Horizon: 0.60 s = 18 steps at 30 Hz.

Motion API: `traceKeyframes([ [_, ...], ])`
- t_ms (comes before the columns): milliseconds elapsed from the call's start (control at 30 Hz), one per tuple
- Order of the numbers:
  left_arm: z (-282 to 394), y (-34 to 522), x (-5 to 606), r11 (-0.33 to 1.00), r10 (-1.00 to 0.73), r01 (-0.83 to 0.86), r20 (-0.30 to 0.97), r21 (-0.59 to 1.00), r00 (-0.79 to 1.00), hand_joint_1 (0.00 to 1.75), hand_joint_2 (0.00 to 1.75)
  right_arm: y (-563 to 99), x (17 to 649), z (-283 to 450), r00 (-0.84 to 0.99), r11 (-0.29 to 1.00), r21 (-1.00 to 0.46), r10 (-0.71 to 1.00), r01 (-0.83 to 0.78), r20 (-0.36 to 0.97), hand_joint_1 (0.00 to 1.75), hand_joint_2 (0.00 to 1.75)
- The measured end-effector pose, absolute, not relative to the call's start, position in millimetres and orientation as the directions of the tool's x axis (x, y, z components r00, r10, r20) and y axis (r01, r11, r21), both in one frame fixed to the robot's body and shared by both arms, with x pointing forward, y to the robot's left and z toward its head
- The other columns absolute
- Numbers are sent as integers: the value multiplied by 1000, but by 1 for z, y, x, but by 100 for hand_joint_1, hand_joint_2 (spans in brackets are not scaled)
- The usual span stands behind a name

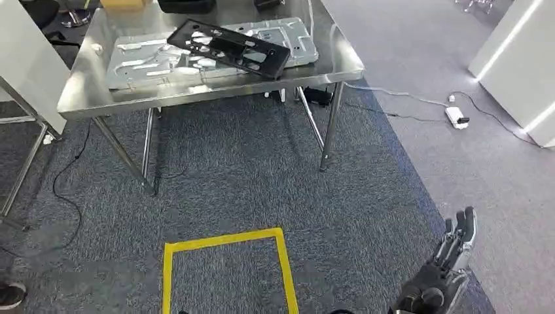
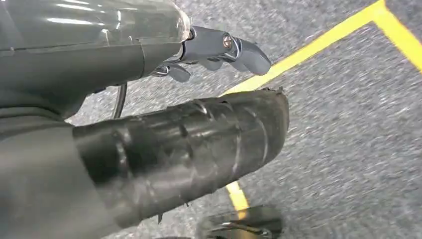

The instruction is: Take the parts from the cabinet and place them on the table.

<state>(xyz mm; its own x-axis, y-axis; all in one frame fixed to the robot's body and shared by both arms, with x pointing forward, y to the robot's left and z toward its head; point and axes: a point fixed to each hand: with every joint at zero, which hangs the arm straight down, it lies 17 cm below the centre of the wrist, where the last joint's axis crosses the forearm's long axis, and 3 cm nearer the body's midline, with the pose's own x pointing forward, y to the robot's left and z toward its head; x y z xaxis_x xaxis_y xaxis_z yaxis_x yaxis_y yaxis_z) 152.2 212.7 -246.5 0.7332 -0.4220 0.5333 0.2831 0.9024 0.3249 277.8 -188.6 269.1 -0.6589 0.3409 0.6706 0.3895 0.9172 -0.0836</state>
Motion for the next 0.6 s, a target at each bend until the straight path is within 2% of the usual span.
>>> traceKeyframes([
  [600,-247,216,152,903,-419,279,530,327,737,0,0,-194,282,247,-610,916,-91,333,391,719,0,0],
])
